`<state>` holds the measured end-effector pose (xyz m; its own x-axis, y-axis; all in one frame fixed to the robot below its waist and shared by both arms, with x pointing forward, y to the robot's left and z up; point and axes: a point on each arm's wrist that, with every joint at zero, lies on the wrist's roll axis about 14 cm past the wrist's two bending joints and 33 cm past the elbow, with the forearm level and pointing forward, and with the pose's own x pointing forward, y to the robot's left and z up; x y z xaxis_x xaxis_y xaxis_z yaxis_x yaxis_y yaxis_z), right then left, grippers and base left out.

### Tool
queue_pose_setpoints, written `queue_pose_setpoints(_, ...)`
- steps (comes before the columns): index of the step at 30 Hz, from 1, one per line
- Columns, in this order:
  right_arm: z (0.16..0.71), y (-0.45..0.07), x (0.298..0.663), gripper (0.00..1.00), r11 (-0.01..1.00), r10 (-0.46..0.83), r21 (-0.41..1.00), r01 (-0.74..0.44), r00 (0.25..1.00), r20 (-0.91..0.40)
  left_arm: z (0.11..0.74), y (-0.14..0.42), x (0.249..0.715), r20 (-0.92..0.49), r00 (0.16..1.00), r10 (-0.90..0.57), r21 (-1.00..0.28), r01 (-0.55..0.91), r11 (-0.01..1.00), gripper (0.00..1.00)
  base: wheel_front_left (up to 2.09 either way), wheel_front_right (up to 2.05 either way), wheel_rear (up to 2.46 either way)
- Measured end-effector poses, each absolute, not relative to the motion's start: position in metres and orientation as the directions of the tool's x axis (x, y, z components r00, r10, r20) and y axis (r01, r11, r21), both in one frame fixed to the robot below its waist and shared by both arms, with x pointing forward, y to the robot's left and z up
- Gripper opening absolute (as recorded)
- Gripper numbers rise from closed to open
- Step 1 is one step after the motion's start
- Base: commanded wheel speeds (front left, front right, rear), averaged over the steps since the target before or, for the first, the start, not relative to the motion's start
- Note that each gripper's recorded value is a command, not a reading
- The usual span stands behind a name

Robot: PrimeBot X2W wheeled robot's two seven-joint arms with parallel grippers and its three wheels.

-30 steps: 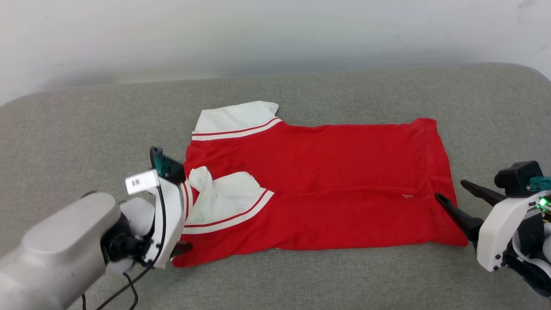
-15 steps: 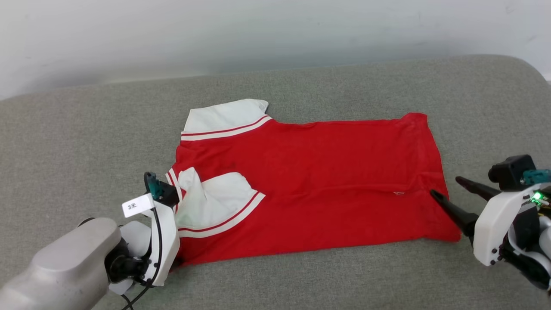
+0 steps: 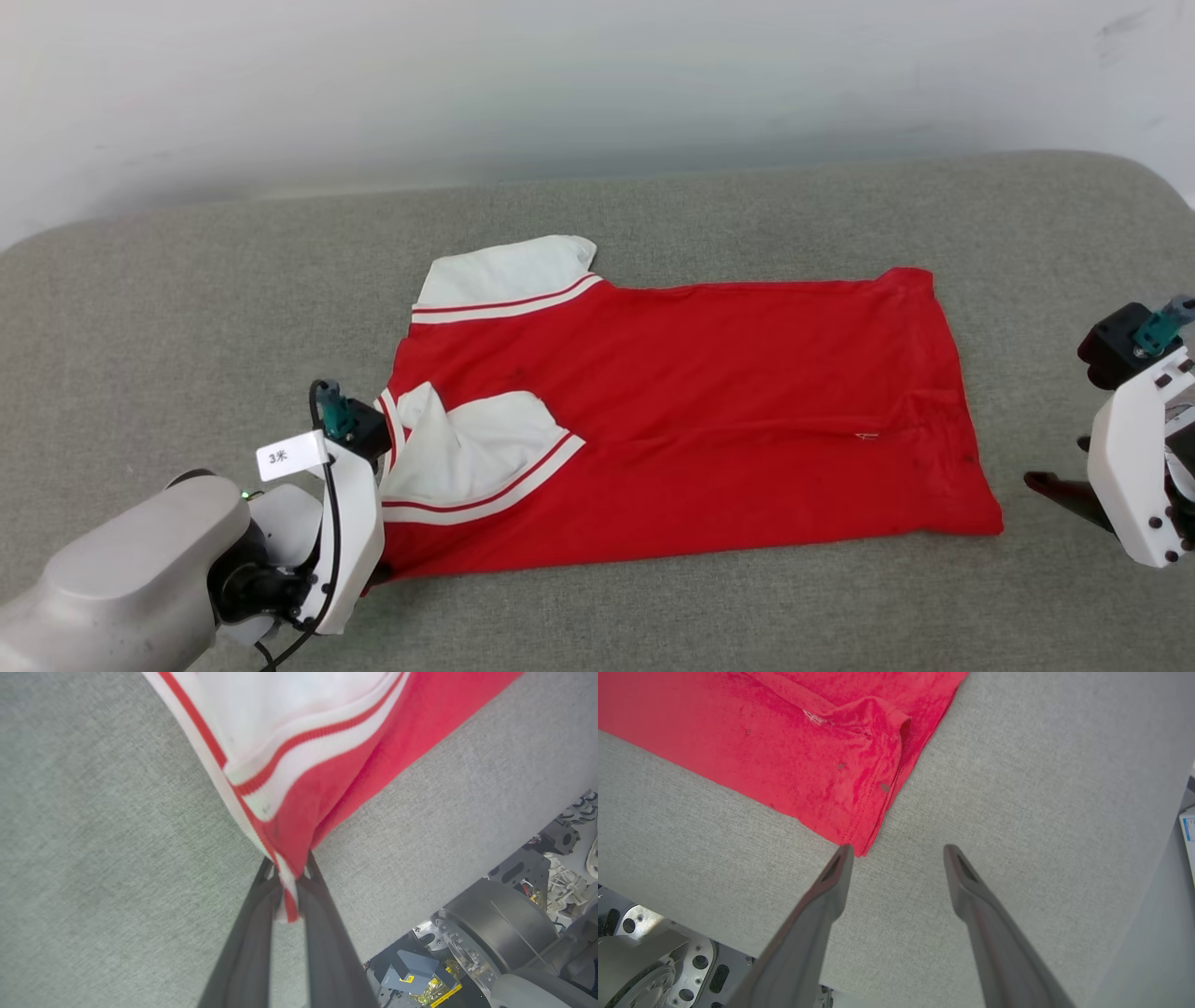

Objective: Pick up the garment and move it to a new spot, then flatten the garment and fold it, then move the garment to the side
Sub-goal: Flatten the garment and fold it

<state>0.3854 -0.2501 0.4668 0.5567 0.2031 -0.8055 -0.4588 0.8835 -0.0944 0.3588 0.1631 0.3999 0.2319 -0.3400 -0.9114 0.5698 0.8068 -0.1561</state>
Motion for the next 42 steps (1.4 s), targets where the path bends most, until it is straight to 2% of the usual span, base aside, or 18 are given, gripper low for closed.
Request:
queue_pose_setpoints(3, 0.454, -0.256, 0.384, 1.00, 0.899, 0.174, -0.066, -0.434, 0.490, -0.854, 0.400, 0.161, 0.361, -0.910, 0.229, -0.347, -0.159, 0.579, 0.800, 0.00, 0.00, 0.00, 0.00)
queue_pose_setpoints(13, 0.400, -0.234, 0.396, 1.00, 0.929, 0.202, 0.046, -0.367, 0.399, -0.894, 0.391, 0.156, 0.369, -0.910, 0.207, -0.360, -0.175, 0.594, 0.785, 0.00, 0.00, 0.00, 0.00)
queue_pose_setpoints(18, 0.366, -0.227, 0.384, 1.00, 0.931, 0.200, 0.074, -0.357, 0.329, -0.923, 0.386, 0.155, 0.371, -0.909, 0.198, -0.366, -0.186, 0.593, 0.784, 0.00, 0.00, 0.00, 0.00)
queue_pose_setpoints(22, 0.360, -0.226, 0.382, 1.00, 0.933, 0.205, 0.085, -0.349, 0.325, -0.923, 0.384, 0.155, 0.373, -0.908, 0.198, -0.368, -0.191, 0.587, 0.787, 0.00, 0.00, 0.00, 0.00)
queue_pose_setpoints(23, 0.360, -0.226, 0.382, 0.03, 0.933, 0.207, 0.084, -0.349, 0.333, -0.920, 0.384, 0.155, 0.373, -0.907, 0.201, -0.369, -0.190, 0.586, 0.787, 0.00, 0.00, 0.00, 0.00)
queue_pose_setpoints(24, 0.361, -0.226, 0.382, 0.00, 0.934, 0.210, 0.085, -0.348, 0.340, -0.916, 0.384, 0.155, 0.373, -0.906, 0.203, -0.372, -0.194, 0.583, 0.789, 0.00, 0.00, 0.00, 0.00)
queue_pose_setpoints(35, 0.406, -0.229, 0.371, 0.00, 0.913, 0.271, 0.063, -0.403, 0.484, -0.832, 0.403, 0.158, 0.352, -0.872, 0.255, -0.418, -0.230, 0.541, 0.809, 0.00, 0.00, 0.00, 0.00)
queue_pose_setpoints(42, 0.419, -0.242, 0.333, 0.00, 0.905, 0.285, 0.065, -0.420, 0.488, -0.825, 0.410, 0.159, 0.316, -0.860, 0.246, -0.447, -0.268, 0.526, 0.807, 0.00, 0.00, 0.00, 0.00)
